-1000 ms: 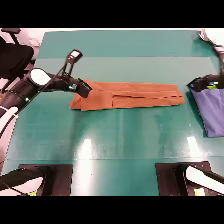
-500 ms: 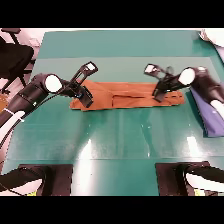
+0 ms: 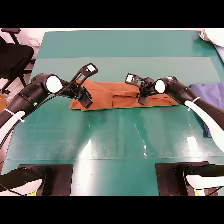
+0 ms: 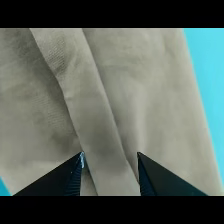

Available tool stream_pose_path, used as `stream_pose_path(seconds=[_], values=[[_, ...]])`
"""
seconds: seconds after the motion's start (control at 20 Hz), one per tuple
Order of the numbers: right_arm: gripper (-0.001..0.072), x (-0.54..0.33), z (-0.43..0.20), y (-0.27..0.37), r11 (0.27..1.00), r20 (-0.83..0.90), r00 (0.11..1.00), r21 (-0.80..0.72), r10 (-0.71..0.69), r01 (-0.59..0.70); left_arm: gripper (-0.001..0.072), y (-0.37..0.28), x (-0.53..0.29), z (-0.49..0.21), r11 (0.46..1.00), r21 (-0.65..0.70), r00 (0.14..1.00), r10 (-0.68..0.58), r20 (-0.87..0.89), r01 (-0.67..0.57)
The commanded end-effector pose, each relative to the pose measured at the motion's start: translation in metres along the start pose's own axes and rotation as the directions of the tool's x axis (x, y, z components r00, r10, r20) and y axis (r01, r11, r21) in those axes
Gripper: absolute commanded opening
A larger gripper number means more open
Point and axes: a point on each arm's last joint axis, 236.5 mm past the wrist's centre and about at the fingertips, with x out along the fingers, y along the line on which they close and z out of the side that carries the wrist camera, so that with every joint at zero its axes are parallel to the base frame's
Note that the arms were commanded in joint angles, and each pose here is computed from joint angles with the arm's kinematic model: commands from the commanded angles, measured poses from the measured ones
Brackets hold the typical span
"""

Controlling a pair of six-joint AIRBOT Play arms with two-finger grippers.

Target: Fold the shirts.

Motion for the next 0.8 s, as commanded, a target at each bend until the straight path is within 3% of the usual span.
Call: stream_pose_path(seconds=[0.0,0.2,0.4,0.45,0.5,0.75], values=[[0.0407,0.01,0.002,0.001,1.0,0.006,1.0,-0.006,-0.005,0.005,0.0023,0.001,-0.001,0.0,1.0,0.003,1.0,0.003,0.0,-0.003],[0.0407,0.01,0.0,0.0,1.0,0.002,1.0,-0.003,-0.004,0.004,0.0023,0.002,0.0,0.002,1.0,0.003,1.0,0.007,0.006,-0.007],[0.0339,0.01,0.004,-0.004,1.0,0.02,1.0,-0.003,-0.023,0.023,0.0023,0.004,0.0,0.005,1.0,0.002,1.0,0.017,0.022,-0.017],[0.0104,0.01,0.006,-0.006,1.0,0.027,0.999,-0.003,-0.031,0.031,0.0023,0.004,0.0,0.005,1.0,0.002,1.0,0.017,0.021,-0.017],[0.0016,0.009,0.008,-0.008,0.999,0.036,0.999,-0.002,-0.041,0.041,0.0023,0.004,0.0,0.005,1.0,0.002,1.0,0.017,0.021,-0.017],[0.0016,0.009,0.011,-0.012,0.999,0.049,0.997,-0.001,-0.054,0.054,0.0023,0.004,0.0,0.005,1.0,0.002,1.0,0.016,0.02,-0.016]])
